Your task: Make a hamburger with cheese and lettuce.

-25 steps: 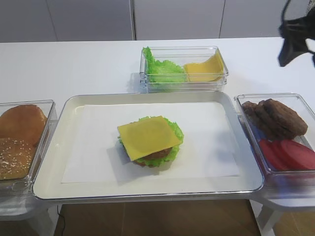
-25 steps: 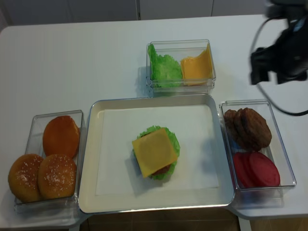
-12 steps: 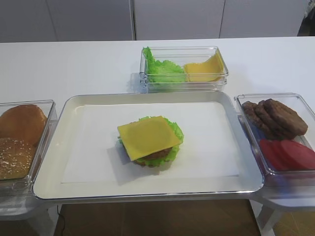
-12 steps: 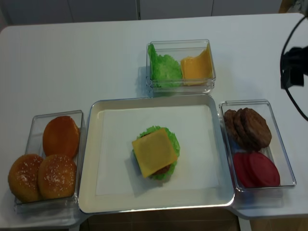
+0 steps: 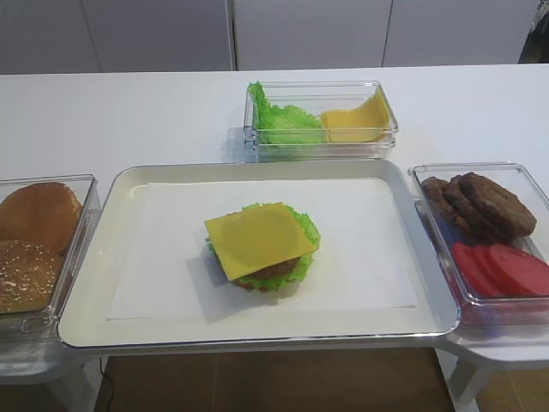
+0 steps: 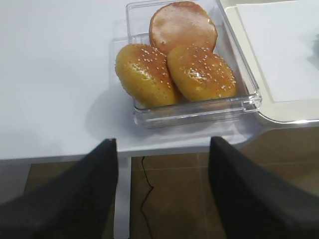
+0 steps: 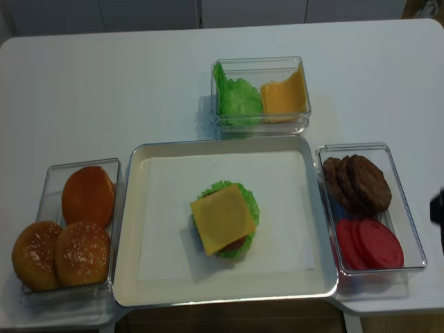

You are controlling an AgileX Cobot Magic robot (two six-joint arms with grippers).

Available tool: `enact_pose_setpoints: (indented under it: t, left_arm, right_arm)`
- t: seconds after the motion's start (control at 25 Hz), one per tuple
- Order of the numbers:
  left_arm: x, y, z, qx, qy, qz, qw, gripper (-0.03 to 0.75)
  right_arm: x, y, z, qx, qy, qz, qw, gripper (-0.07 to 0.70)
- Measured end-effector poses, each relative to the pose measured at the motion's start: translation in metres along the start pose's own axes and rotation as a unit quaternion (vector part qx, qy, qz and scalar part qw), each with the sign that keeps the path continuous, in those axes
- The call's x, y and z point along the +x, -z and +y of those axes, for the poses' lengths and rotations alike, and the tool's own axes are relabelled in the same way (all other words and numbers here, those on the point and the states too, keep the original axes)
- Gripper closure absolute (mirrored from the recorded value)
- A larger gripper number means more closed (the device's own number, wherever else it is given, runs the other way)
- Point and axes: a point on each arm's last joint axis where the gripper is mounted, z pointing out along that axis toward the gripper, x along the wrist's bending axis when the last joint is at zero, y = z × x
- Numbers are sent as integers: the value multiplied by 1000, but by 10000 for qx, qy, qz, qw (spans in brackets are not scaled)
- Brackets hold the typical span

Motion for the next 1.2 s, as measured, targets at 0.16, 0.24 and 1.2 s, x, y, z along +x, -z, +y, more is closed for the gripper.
enact_pose_setpoints:
  t: [0.16,0.24,1.2]
  left_arm:
    - [0,0,0,0,0,0,10000,283]
    - [0,0,0,0,0,0,10000,283]
    - [0,0,0,0,0,0,10000,283]
  right_arm:
    - [2,3,-36,-111,-30,116,9999,69]
    - [4,6,-52,-244,-38,192,9995,69]
    - [13,55,-144,-1950,603,340,9783,70]
